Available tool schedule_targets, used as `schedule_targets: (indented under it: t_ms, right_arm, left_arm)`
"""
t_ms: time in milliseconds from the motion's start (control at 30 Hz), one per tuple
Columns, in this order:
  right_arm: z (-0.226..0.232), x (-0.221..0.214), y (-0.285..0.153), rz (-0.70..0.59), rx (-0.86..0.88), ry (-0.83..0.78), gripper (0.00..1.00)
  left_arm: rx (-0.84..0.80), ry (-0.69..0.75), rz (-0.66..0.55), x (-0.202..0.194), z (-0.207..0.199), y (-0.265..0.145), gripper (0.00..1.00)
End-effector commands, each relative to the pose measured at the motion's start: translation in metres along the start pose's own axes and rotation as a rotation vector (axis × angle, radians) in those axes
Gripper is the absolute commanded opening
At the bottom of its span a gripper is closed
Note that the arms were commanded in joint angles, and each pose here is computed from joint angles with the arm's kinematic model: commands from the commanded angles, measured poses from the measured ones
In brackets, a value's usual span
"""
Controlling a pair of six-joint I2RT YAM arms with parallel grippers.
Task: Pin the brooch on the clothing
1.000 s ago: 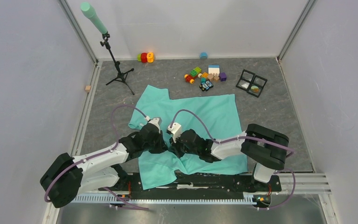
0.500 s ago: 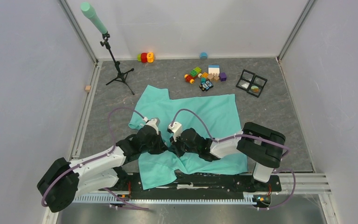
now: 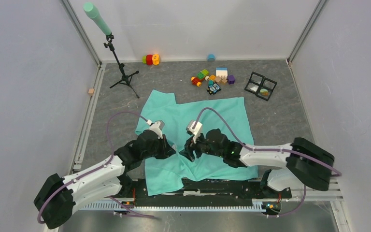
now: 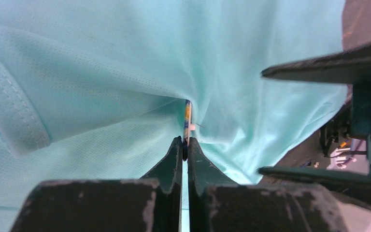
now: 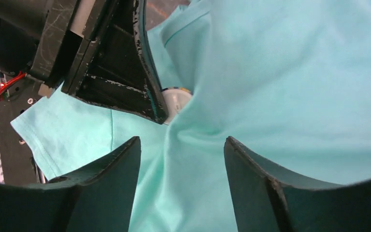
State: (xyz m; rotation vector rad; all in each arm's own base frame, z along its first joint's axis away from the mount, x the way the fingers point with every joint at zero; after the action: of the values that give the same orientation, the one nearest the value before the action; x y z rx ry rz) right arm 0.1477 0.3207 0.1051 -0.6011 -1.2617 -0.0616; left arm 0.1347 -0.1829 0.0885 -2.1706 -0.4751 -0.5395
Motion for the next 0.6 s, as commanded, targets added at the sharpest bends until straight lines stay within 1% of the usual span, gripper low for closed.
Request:
schedule_targets:
  t_ms: [0, 33, 133, 267, 400, 567]
  right_arm:
    - [-0.011, 0.012, -0.028, -0.071, 0.069, -0.094, 0.73]
    - [-0.013, 0.014, -0.033, -0.085, 0.1, -0.095, 0.76]
    - [-0.014, 0.018, -0.042, -0.124, 0.185, -0.109, 0.8]
    - [0.0, 0.029, -0.046, -0.15, 0.316, -0.146, 0.81]
    - [0.013, 0.036, -0.048, -0.161, 0.424, -0.161, 0.81]
    - [0.018, 0.037, -0.052, -0.15, 0.479, -0.171, 0.82]
  left_arm:
    - [-0.094, 0.034, -0.026, 0.007, -0.013, -0.009, 0.02]
    - [-0.111, 0.037, -0.03, 0.008, -0.015, -0.011, 0.02]
    - [-0.161, 0.053, -0.029, 0.008, -0.022, -0.015, 0.02]
    - [-0.236, 0.078, -0.009, 0.005, -0.03, -0.02, 0.02]
    - [-0.36, 0.112, 0.02, 0.0, -0.043, -0.03, 0.02]
    - [-0.503, 0.153, 0.064, -0.01, -0.055, -0.043, 0.02]
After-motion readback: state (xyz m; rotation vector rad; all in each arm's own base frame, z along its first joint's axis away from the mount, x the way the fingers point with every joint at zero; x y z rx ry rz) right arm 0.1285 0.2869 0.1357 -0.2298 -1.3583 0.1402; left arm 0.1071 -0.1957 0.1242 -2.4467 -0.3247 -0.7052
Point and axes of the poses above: each gripper's point midway between its finger pads, its own y axis out along the fingers, its own z axis along the line the jaws close on, x = y × z, the point moved 5 cm from there along -y, back along the fingers, and after that the axes turned 1 degree about -y, right-handed, at the moved point
